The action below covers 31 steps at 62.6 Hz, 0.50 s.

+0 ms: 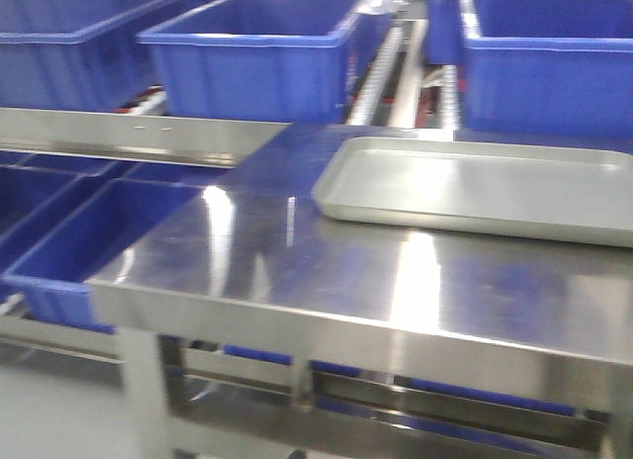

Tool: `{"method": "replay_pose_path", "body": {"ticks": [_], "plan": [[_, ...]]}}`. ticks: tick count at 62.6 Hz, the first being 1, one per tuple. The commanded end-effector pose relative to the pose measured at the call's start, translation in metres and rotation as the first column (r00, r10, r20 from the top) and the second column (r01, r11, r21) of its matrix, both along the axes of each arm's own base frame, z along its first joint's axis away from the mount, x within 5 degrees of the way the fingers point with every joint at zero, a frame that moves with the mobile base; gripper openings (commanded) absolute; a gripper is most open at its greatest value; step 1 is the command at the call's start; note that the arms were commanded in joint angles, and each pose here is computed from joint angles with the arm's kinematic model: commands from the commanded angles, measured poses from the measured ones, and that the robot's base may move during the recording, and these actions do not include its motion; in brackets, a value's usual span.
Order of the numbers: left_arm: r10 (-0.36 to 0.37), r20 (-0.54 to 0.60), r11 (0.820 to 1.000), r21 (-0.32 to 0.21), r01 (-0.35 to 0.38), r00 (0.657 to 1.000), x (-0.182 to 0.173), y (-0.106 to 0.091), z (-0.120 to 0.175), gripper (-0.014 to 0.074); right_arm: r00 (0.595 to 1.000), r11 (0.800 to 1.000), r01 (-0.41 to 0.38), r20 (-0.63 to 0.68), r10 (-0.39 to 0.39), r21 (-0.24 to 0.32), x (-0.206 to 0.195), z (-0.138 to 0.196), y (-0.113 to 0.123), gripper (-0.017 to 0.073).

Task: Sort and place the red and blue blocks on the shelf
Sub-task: 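Back the base away from the table and turn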

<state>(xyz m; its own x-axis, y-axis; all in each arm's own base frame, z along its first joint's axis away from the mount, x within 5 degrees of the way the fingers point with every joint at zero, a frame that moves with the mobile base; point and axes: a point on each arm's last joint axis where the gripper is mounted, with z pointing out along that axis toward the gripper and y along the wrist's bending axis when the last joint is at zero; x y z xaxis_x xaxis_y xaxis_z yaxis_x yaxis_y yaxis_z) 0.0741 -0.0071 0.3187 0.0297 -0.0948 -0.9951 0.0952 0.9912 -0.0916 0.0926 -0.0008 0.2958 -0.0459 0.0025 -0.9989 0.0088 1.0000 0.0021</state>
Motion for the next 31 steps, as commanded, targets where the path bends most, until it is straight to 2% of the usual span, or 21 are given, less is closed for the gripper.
{"method": "replay_pose_path", "body": {"ticks": [1,31], "plan": [[0.011,0.113,1.000,-0.024,-0.008,0.993,-0.0017,0.0011,0.0171,0.0125,0.993,1.000,0.004,0.120,-0.003,-0.012,-0.0007,0.0182,-0.0003,0.0048],[0.011,0.113,1.000,-0.024,-0.008,0.993,-0.0017,0.0011,0.0171,0.0125,0.993,1.000,0.004,0.120,-0.003,-0.012,-0.0007,0.0182,-0.0003,0.0048]]}}
